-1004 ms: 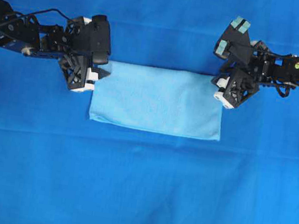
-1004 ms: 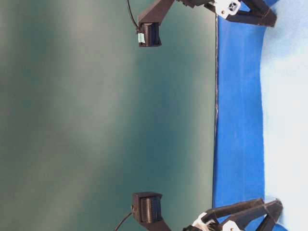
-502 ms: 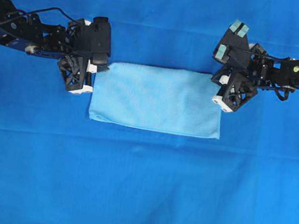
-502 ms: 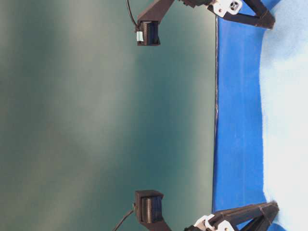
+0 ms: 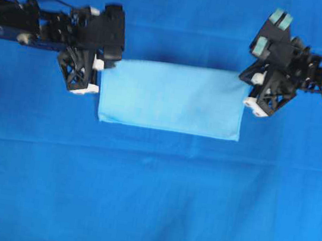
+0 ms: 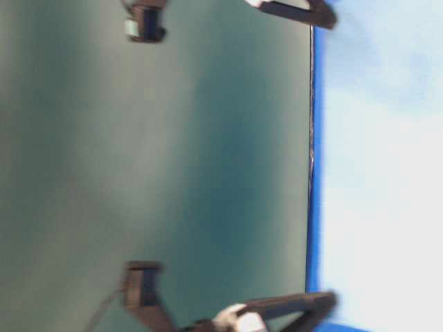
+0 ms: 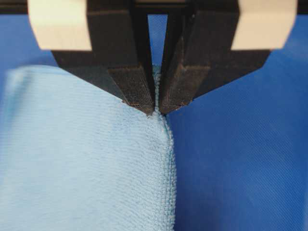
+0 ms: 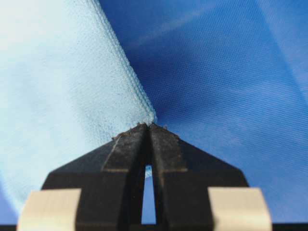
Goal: Fold the light blue towel.
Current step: 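Grasp the folded strip's ends with both grippers and lift, then swing the left gripper's end across toward the right gripper's end, then lay the strip down folded in half and open both grippers, then move both grippers to the far corners of the rectangle and pinch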
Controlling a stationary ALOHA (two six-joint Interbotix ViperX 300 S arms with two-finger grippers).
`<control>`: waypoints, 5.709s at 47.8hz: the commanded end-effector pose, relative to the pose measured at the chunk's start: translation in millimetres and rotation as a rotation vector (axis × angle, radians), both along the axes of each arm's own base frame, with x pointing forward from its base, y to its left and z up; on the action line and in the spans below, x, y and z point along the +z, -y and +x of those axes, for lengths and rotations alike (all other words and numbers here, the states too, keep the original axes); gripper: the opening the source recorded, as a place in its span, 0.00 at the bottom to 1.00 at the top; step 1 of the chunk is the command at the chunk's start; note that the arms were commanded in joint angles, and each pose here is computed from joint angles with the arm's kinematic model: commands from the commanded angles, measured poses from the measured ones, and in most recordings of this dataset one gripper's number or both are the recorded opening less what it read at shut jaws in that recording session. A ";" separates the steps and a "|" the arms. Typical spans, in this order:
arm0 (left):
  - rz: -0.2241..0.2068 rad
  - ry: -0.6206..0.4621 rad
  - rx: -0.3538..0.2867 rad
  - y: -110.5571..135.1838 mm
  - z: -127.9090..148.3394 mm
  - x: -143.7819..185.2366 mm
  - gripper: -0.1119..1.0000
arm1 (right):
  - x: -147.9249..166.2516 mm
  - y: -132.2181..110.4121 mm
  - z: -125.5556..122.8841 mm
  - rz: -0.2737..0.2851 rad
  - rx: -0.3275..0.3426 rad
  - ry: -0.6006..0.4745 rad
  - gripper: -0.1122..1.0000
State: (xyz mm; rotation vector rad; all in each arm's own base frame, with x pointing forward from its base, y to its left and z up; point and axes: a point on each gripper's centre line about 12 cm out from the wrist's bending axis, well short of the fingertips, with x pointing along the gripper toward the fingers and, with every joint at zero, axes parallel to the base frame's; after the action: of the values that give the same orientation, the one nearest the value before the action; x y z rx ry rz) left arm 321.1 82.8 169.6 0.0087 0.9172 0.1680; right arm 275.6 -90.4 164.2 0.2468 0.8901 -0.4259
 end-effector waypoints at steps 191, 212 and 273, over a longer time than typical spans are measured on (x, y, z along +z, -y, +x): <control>-0.113 0.405 -0.270 148.1 113.8 -3.3 0.19 | 29.8 99.0 105.7 -0.241 0.072 0.258 0.12; -0.095 0.392 -0.276 143.1 105.9 13.5 0.72 | 34.5 91.6 109.1 -0.274 0.124 0.267 0.61; -0.029 0.674 -0.049 59.0 -66.2 71.2 0.70 | 67.6 -14.9 -27.2 -0.136 0.121 0.520 0.60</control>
State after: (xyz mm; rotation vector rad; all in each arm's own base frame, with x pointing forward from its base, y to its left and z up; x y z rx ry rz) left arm 253.1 22.8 234.8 -0.0518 0.2711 0.0979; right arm 245.8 -75.8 225.2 0.1660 0.3881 -0.2947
